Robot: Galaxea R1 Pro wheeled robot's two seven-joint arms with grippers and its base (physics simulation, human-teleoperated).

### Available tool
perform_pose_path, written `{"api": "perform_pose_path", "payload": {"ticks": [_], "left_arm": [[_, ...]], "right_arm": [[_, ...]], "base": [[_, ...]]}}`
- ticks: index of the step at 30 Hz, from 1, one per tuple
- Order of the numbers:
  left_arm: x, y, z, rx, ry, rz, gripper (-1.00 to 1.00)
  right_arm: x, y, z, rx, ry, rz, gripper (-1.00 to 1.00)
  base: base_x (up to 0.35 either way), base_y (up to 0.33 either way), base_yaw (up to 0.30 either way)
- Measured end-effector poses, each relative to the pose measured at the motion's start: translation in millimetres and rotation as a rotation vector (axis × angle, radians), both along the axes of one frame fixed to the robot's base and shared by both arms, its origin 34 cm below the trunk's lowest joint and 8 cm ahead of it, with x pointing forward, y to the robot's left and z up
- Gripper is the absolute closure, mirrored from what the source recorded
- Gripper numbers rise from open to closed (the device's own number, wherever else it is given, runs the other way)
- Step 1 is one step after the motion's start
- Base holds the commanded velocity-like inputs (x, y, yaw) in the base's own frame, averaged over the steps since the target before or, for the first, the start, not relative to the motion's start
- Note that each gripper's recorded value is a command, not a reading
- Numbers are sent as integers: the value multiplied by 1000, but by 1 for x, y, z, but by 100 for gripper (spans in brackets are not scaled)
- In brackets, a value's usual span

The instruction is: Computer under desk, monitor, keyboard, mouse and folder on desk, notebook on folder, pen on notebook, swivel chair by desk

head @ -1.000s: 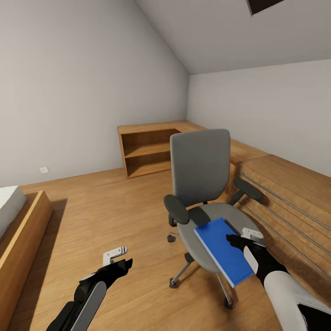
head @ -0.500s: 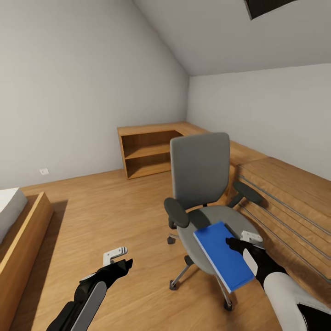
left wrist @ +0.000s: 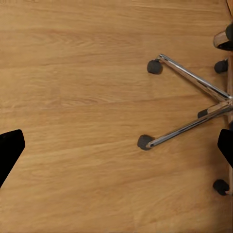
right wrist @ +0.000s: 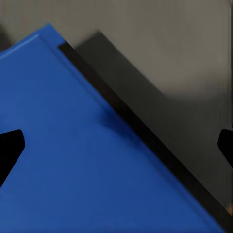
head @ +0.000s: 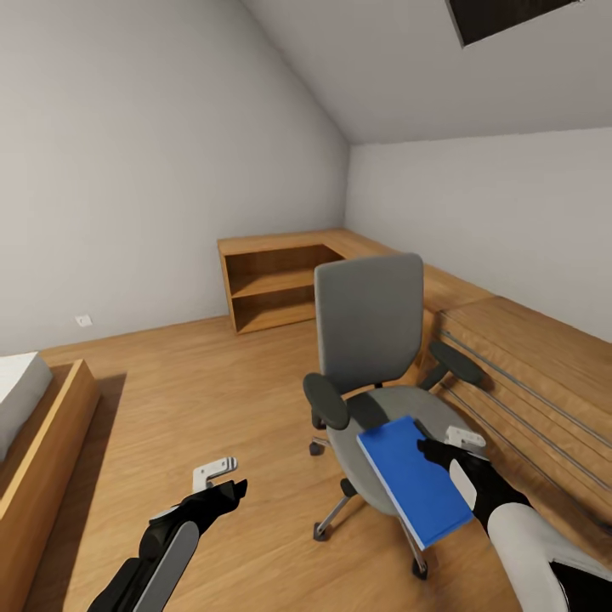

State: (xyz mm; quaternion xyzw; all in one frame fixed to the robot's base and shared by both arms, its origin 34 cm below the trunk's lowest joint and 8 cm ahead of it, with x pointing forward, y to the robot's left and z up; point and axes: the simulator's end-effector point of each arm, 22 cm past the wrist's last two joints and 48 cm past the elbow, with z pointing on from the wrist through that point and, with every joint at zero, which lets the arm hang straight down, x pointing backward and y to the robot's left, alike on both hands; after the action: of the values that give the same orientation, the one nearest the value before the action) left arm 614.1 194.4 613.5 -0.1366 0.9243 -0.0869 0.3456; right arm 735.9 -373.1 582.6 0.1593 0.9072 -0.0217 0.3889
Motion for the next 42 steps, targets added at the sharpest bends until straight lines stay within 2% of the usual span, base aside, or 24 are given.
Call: {"api": "perform_pose_path", "payload": {"ticks": [13, 25, 34, 42], "left_arm": [[0, -1, 20, 6, 11, -2, -100], [0, -10, 41, 13, 13, -27, -100], [1, -11, 57, 15, 11, -29, -100], [2, -11, 72, 14, 9, -30, -100]], "right_arm": [[9, -2, 32, -3, -25, -2, -100], [31, -13, 90, -24, -101, -12, -100], [7, -23, 122, -39, -97, -14, -100], [-3, -2, 154, 15, -125, -11, -100]], "base": [[0, 0, 0], [0, 0, 0], [0, 0, 0], [0, 0, 0]]}}
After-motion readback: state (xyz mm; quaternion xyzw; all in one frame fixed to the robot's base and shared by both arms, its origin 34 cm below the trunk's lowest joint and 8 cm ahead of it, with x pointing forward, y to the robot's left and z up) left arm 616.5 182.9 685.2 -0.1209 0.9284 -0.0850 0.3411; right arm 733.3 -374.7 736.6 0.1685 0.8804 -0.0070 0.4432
